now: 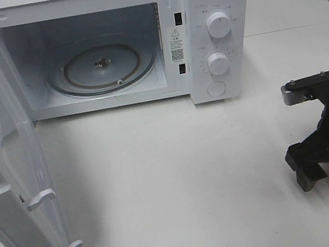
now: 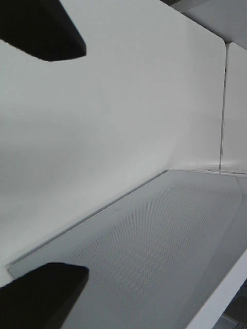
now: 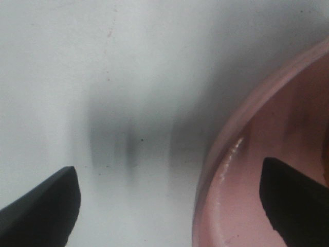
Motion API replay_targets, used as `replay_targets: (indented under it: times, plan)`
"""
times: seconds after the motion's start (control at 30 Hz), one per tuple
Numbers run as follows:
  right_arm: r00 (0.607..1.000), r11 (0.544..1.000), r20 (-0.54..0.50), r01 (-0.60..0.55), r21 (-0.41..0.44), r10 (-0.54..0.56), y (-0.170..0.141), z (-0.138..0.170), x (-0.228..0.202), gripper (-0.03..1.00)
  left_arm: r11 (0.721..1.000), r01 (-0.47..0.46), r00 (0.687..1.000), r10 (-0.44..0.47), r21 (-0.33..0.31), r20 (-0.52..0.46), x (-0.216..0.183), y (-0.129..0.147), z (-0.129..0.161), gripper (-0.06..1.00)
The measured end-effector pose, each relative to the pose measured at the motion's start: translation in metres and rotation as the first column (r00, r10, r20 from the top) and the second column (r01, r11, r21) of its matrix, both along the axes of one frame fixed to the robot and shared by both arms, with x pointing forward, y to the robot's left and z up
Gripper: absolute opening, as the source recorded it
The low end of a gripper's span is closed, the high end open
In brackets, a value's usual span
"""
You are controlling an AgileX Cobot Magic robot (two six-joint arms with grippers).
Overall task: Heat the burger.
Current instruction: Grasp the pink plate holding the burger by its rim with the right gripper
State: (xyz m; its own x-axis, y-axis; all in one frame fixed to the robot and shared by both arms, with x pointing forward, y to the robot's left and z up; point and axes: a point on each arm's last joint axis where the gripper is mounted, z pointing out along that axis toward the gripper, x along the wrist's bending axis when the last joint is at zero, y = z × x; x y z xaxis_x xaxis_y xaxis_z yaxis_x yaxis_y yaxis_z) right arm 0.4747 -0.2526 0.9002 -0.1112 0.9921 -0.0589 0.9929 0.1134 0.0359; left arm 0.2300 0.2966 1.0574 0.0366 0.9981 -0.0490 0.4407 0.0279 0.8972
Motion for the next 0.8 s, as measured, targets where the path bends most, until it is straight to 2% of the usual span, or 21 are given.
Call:
replay_targets:
  times: [0.3, 0.47, 0.53, 0.57, 0.6, 0.63, 0.7, 0.8]
  plan:
    - [0.999, 1.000, -0.029, 0.020, -0.004, -0.021, -0.004, -0.017, -0.007, 0.89, 1.000, 0.000, 1.000, 0.000, 0.000, 0.000, 0.000, 0.000, 0.000, 0.99]
    - [1.000, 1.000, -0.010, 0.010, -0.008, -0.010, -0.004, -0.017, -0.005, 0.83, 1.000, 0.000, 1.000, 0.000, 0.000, 0.000, 0.000, 0.000, 0.000, 0.99]
    - [1.000, 0.999, -0.010, 0.008, -0.046, -0.008, -0.008, -0.017, -0.005, 0.73, 1.000, 0.000, 1.000, 0.000, 0.000, 0.000, 0.000, 0.000, 0.000, 0.99]
    - [1.000, 0.999, -0.010, 0.008, -0.046, -0.008, -0.008, -0.017, -0.005, 0.73, 1.000, 0.000, 1.000, 0.000, 0.000, 0.000, 0.000, 0.000, 0.000, 0.99]
    - [1.000, 0.998, -0.014, 0.009, -0.060, -0.010, -0.009, -0.017, -0.006, 0.64, 1.000, 0.000, 1.000, 0.000, 0.000, 0.000, 0.000, 0.000, 0.000, 0.99]
    - [1.000, 0.998, -0.014, 0.009, -0.060, -0.010, -0.009, -0.017, -0.006, 0.64, 1.000, 0.000, 1.000, 0.000, 0.000, 0.000, 0.000, 0.000, 0.000, 0.99]
    - [0.999, 0.995, -0.010, 0.032, -0.090, -0.033, -0.012, -0.017, -0.006, 0.41, 1.000, 0.000, 1.000, 0.000, 0.000, 0.000, 0.000, 0.000, 0.000, 0.99]
    - [0.999, 0.995, -0.008, 0.033, -0.093, -0.034, -0.012, -0.017, -0.006, 0.35, 1.000, 0.000, 1.000, 0.000, 0.000, 0.000, 0.000, 0.000, 0.000, 0.99]
